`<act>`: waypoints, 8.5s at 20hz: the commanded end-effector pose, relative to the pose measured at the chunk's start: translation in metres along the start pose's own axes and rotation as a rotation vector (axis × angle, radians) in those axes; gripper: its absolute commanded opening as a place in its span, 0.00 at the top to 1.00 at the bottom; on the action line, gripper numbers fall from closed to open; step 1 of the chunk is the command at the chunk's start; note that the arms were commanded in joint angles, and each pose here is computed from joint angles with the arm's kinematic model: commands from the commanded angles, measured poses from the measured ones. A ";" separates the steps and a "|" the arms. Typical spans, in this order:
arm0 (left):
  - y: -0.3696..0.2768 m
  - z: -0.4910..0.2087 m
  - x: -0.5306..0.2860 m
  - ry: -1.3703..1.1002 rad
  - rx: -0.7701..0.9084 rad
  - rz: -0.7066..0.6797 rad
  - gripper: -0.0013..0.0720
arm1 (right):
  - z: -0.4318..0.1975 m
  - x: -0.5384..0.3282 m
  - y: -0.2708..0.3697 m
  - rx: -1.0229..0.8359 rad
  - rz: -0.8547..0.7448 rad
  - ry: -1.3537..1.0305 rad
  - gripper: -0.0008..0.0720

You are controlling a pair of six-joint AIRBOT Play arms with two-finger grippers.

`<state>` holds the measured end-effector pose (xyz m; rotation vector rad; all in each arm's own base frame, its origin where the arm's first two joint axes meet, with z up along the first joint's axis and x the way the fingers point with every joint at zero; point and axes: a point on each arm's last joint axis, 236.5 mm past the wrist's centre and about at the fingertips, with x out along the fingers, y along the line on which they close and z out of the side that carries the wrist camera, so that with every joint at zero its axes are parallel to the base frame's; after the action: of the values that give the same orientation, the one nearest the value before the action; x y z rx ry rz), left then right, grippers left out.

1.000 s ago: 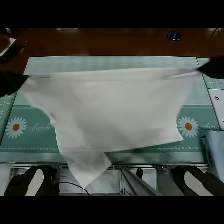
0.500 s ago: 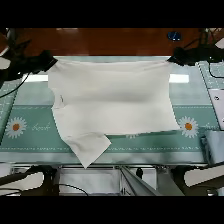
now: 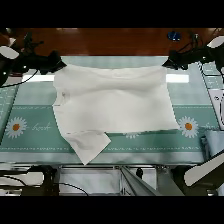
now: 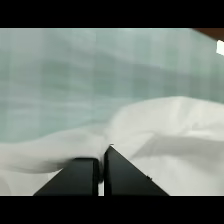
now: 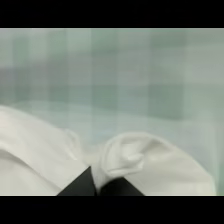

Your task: Fold the shirts.

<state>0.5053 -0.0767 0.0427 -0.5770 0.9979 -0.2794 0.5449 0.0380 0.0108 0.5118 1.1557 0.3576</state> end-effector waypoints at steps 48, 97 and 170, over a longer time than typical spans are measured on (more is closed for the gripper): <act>0.075 -0.342 -0.031 0.305 -0.481 0.025 0.03 | -0.231 -0.070 -0.004 0.301 0.121 -0.009 0.14; 0.050 -0.086 0.035 0.297 -0.128 0.043 0.95 | -0.048 -0.003 -0.066 0.279 0.043 -0.024 0.96; -0.234 -0.188 0.065 0.375 0.390 -0.189 0.95 | -0.203 -0.194 0.122 -0.043 0.127 -0.253 0.96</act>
<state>0.3566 -0.4375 0.0227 -0.2893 1.2774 -0.8834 0.2785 0.0672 0.1566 0.5368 0.8907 0.3608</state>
